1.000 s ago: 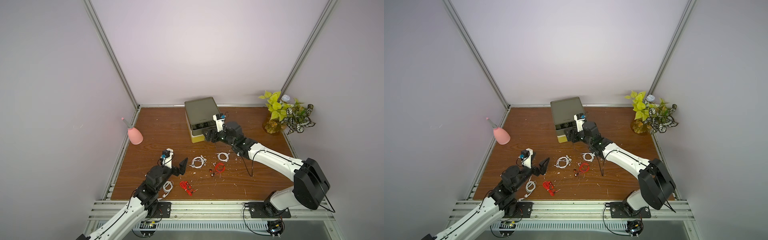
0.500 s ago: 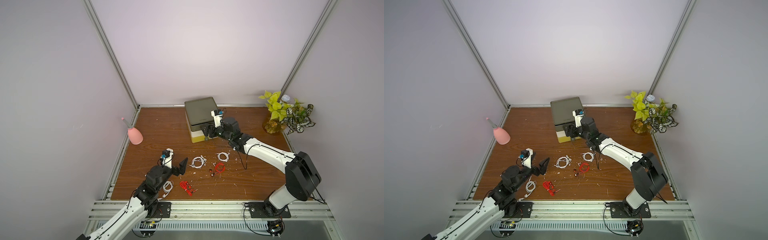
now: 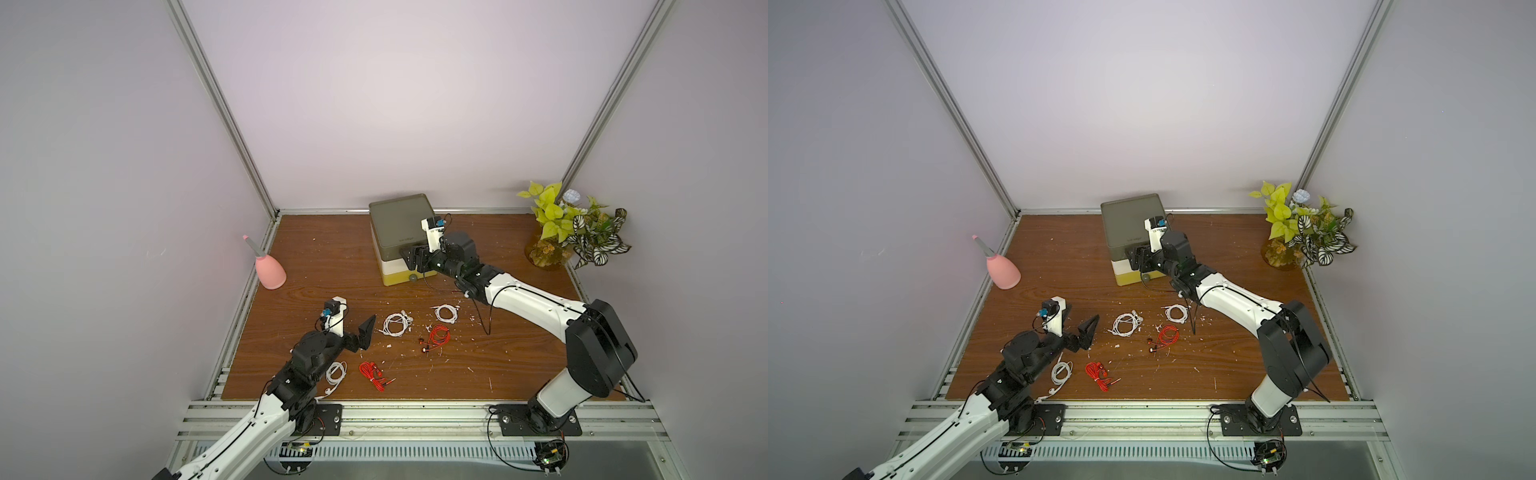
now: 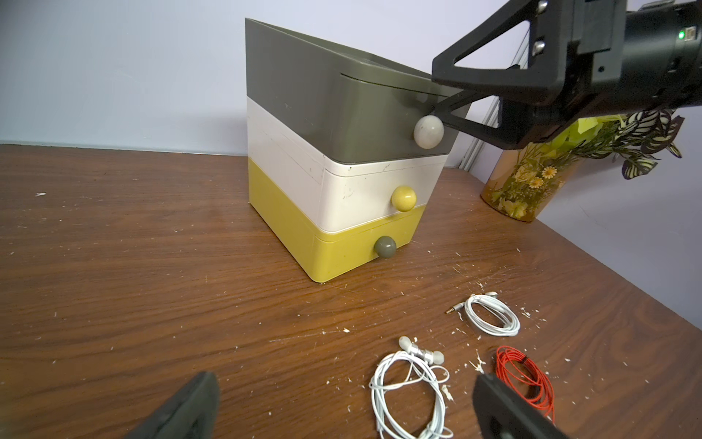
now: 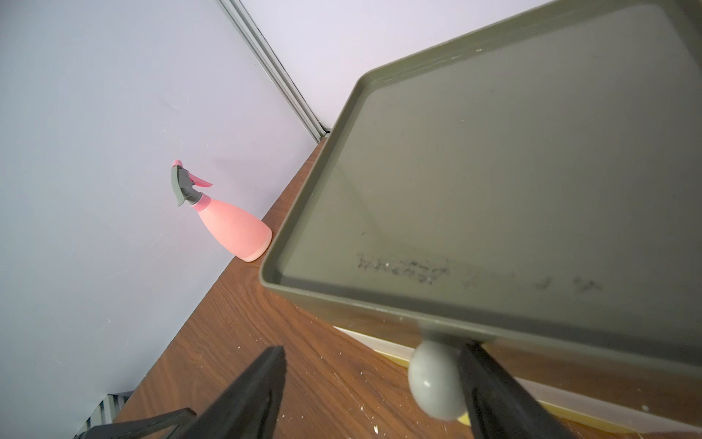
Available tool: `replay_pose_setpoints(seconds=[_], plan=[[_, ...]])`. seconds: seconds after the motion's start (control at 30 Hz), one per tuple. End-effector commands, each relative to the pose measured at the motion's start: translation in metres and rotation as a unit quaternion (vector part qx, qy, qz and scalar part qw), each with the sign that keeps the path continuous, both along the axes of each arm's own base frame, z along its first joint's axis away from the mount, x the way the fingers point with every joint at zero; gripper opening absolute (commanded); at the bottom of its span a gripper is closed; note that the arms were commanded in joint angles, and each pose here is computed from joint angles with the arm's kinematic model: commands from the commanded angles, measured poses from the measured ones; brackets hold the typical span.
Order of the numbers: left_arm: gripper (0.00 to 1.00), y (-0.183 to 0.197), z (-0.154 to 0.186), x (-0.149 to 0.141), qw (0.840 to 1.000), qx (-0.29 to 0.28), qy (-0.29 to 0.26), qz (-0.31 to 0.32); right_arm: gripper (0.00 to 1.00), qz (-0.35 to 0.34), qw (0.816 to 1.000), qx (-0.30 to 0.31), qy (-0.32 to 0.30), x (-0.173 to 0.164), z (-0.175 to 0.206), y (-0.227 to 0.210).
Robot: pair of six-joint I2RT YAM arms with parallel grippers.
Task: Place the wired earphones into the drawer by color
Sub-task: Close the drawer in the storage box, then open the drawer in the storage box.
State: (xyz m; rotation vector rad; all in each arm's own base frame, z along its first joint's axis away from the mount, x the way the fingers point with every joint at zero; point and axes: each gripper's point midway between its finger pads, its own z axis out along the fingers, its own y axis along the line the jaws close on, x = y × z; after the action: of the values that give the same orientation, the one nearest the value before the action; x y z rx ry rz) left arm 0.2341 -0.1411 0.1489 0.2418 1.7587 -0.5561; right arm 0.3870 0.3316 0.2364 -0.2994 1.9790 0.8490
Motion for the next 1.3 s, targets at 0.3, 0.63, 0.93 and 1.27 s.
replay_pose_setpoints(seconds=[0.3,0.63,0.93,1.27], plan=[[1.0,0.001,0.014,0.007,1.0,-0.024,-0.006,0.018,0.79,-0.019,0.998,0.008,-0.053,-0.018,0.034,-0.029],[1.0,-0.013,0.034,0.034,1.0,-0.003,0.009,0.026,0.78,-0.047,0.998,-0.026,-0.032,-0.039,-0.009,-0.059],[1.0,-0.001,0.017,0.04,0.999,-0.006,0.02,0.05,0.74,-0.057,0.998,-0.005,-0.007,-0.031,-0.041,-0.054],[1.0,0.007,0.019,0.033,0.998,-0.01,0.003,0.057,0.68,-0.084,0.996,0.041,-0.012,-0.014,-0.053,-0.047]])
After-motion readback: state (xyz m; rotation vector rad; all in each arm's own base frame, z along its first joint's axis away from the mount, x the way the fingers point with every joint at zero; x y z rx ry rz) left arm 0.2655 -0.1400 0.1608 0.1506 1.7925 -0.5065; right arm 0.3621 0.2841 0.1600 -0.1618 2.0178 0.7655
